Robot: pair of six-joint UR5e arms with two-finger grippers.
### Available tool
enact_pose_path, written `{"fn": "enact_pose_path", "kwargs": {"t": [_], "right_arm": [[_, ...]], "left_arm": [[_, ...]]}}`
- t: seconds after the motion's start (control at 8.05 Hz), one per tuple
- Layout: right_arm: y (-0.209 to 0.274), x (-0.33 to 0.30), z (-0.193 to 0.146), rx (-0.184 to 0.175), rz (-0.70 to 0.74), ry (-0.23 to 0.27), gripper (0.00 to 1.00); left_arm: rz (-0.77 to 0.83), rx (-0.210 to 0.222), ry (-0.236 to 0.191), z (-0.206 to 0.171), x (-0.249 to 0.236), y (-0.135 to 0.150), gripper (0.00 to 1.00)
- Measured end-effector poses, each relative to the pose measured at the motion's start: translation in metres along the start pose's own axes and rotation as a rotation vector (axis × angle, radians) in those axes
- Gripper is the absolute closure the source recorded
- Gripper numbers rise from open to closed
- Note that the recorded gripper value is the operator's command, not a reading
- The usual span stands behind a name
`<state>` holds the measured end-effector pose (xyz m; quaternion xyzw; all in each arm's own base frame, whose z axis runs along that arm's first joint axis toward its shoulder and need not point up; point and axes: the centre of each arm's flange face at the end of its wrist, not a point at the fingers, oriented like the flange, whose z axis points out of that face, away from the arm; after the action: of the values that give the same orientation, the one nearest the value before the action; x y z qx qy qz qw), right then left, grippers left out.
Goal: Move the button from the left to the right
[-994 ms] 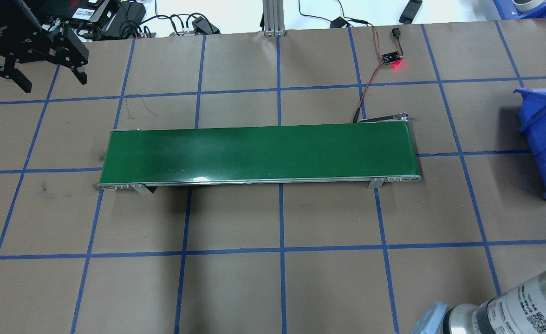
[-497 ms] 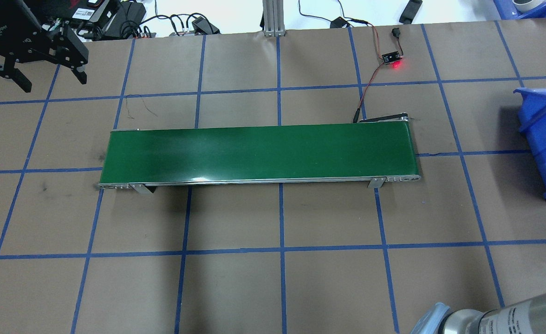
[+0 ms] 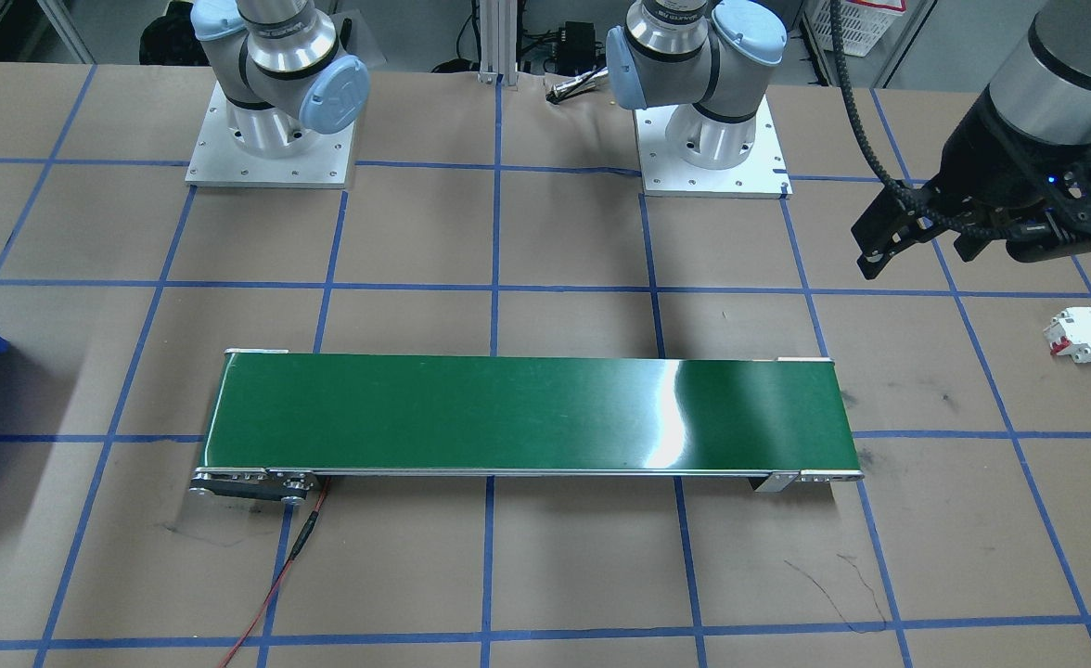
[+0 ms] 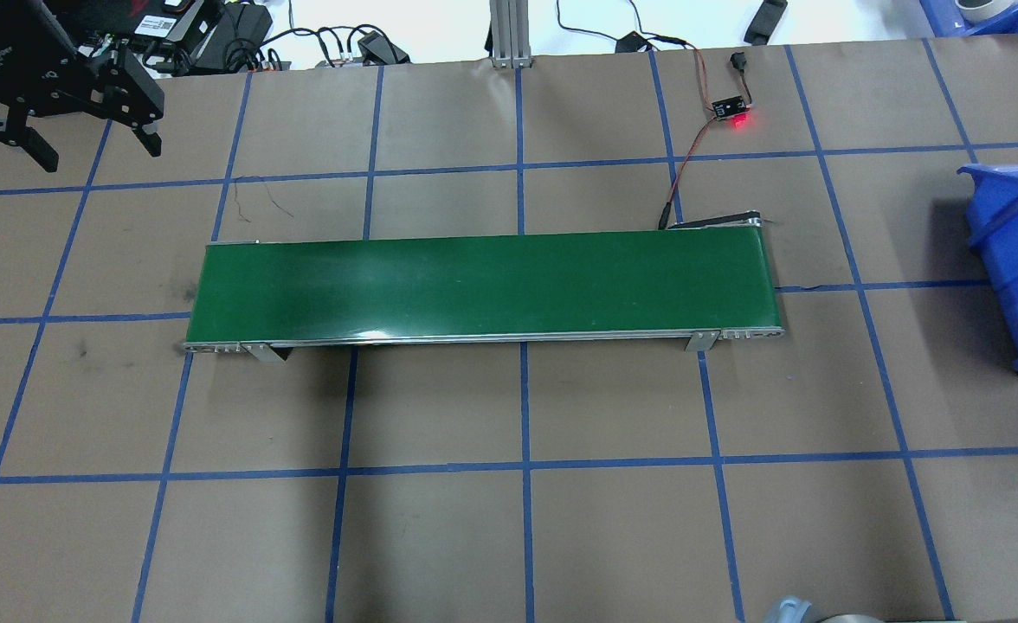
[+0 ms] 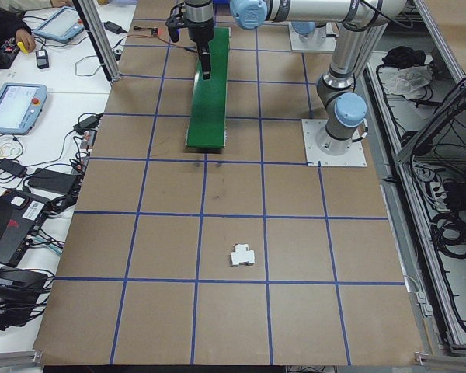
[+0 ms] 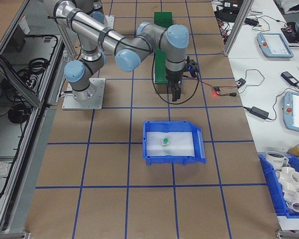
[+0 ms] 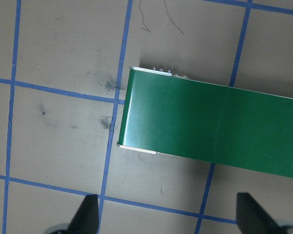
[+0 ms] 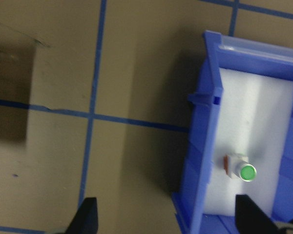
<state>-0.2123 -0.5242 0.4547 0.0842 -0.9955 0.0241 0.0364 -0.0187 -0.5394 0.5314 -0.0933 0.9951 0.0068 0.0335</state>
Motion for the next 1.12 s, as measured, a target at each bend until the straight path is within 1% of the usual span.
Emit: {"fn": "enact_pose_path", "kwargs": {"t": [0.25, 0.37, 0.62, 0.75, 0.87, 1.12], "right_arm": [[-0.038, -0.096, -0.031, 0.064, 0.024, 0.002, 0.00], [-0.047, -0.144, -0.048, 0.092, 0.036, 0.000, 0.00], [-0.055, -0.235, -0.072, 0.131, 0.032, -0.011, 0.00], [-0.055, -0.282, -0.080, 0.145, 0.015, -0.013, 0.00], [-0.053, -0.322, -0.085, 0.150, 0.020, -0.011, 0.00], [-0.049, -0.375, -0.087, 0.155, 0.042, -0.022, 0.00]], "left_arm": [[0.000, 0.003, -0.001, -0.001, 0.000, 0.000, 0.00], [0.000, 0.003, 0.000, -0.001, 0.000, 0.000, 0.00], [0.001, 0.003, 0.000, -0.001, 0.001, -0.001, 0.00], [0.002, 0.002, -0.001, 0.000, 0.001, -0.001, 0.00], [0.002, 0.002, -0.001, 0.000, 0.001, 0.000, 0.00], [0.003, 0.001, -0.001, 0.000, 0.001, 0.000, 0.00]]}}
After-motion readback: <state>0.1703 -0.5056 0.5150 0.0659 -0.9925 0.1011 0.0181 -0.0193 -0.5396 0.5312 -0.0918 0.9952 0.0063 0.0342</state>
